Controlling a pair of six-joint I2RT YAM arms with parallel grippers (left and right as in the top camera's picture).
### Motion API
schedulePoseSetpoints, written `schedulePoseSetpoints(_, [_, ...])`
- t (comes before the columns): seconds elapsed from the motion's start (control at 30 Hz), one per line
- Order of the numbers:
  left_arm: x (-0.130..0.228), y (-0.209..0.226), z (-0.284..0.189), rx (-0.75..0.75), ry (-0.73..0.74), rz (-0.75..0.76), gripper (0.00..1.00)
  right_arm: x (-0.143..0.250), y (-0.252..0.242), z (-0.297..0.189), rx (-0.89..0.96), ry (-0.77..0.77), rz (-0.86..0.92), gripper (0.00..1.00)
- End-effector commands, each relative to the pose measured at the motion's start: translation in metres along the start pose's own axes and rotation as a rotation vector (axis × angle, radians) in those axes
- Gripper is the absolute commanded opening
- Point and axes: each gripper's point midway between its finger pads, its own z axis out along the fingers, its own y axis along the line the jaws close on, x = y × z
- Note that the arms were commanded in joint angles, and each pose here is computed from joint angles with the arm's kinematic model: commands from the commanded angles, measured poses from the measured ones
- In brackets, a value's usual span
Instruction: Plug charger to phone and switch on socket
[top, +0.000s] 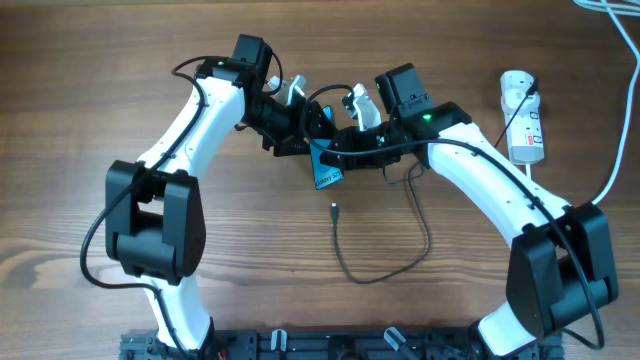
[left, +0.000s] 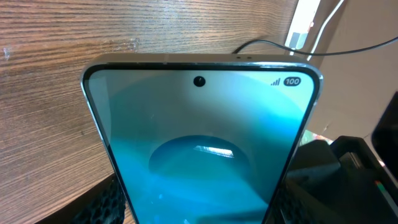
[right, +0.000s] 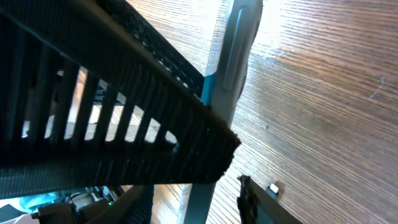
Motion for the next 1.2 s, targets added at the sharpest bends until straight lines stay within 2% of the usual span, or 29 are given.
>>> schedulePoseSetpoints(0.0, [0.004, -0.019, -0.009, 0.049, -0.01, 0.06, 0.66, 0.003, -0.002, 0.006, 0.003, 0.014, 0.037, 0.37])
schedulePoseSetpoints(0.13, [0.004, -0.019, -0.009, 0.048, -0.01, 0.06, 0.66, 0.007, -0.004, 0.006, 0.01, 0.031, 0.05, 0.27])
schedulePoseSetpoints(0.2, [0.004, -0.018, -0.009, 0.045, -0.012, 0.06, 0.69, 0.007, -0.004, 0.006, 0.009, 0.031, 0.051, 0.17])
schedulePoseSetpoints(0.23, [0.004, -0.017, -0.009, 0.04, -0.013, 0.059, 0.7, 0.007, -0.004, 0.006, 0.009, 0.031, 0.051, 0.04])
schedulePoseSetpoints(0.3, [0.004, -0.017, -0.009, 0.038, -0.014, 0.059, 0.85, 0.007, -0.004, 0.006, 0.009, 0.031, 0.052, 0.04])
schedulePoseSetpoints(0.33, [0.004, -0.017, -0.009, 0.038, -0.014, 0.059, 0.98, 0.007, -0.004, 0.006, 0.009, 0.03, 0.051, 0.04])
schedulePoseSetpoints(0.4, [0.003, -0.016, -0.009, 0.031, -0.017, 0.059, 1.0, 0.007, -0.001, 0.005, -0.013, 0.032, 0.051, 0.04])
schedulePoseSetpoints(0.47, [0.001, -0.015, -0.01, 0.031, -0.026, 0.061, 0.99, 0.005, 0.007, 0.002, -0.073, 0.036, 0.052, 0.04])
schedulePoseSetpoints(0.53, [-0.005, -0.023, -0.016, 0.095, -0.041, 0.081, 0.95, 0.0, 0.024, -0.006, -0.203, 0.034, 0.041, 0.04])
schedulePoseSetpoints(0.63, [-0.003, -0.072, -0.056, 0.445, -0.056, 0.276, 0.91, -0.017, 0.043, -0.025, -0.375, -0.011, -0.013, 0.04])
schedulePoseSetpoints(0.77, [0.002, -0.111, -0.13, 0.747, -0.131, 0.484, 0.88, -0.041, 0.058, -0.043, -0.484, -0.073, -0.011, 0.04])
schedulePoseSetpoints(0.87, [0.009, -0.123, -0.15, 0.747, -0.181, 0.579, 0.84, -0.055, 0.076, -0.055, -0.567, -0.11, -0.059, 0.04])
schedulePoseSetpoints(1.03, [0.021, -0.136, -0.162, 0.742, -0.209, 0.65, 0.63, -0.069, 0.088, -0.064, -0.604, -0.146, -0.047, 0.04])
schedulePoseSetpoints(1.07, [0.024, -0.139, -0.166, 0.742, -0.214, 0.663, 0.55, -0.071, 0.09, -0.065, -0.608, -0.155, -0.056, 0.04])
schedulePoseSetpoints(1.17, [0.03, -0.144, -0.171, 0.74, -0.223, 0.685, 0.56, -0.078, 0.095, -0.07, -0.62, -0.181, -0.066, 0.04])
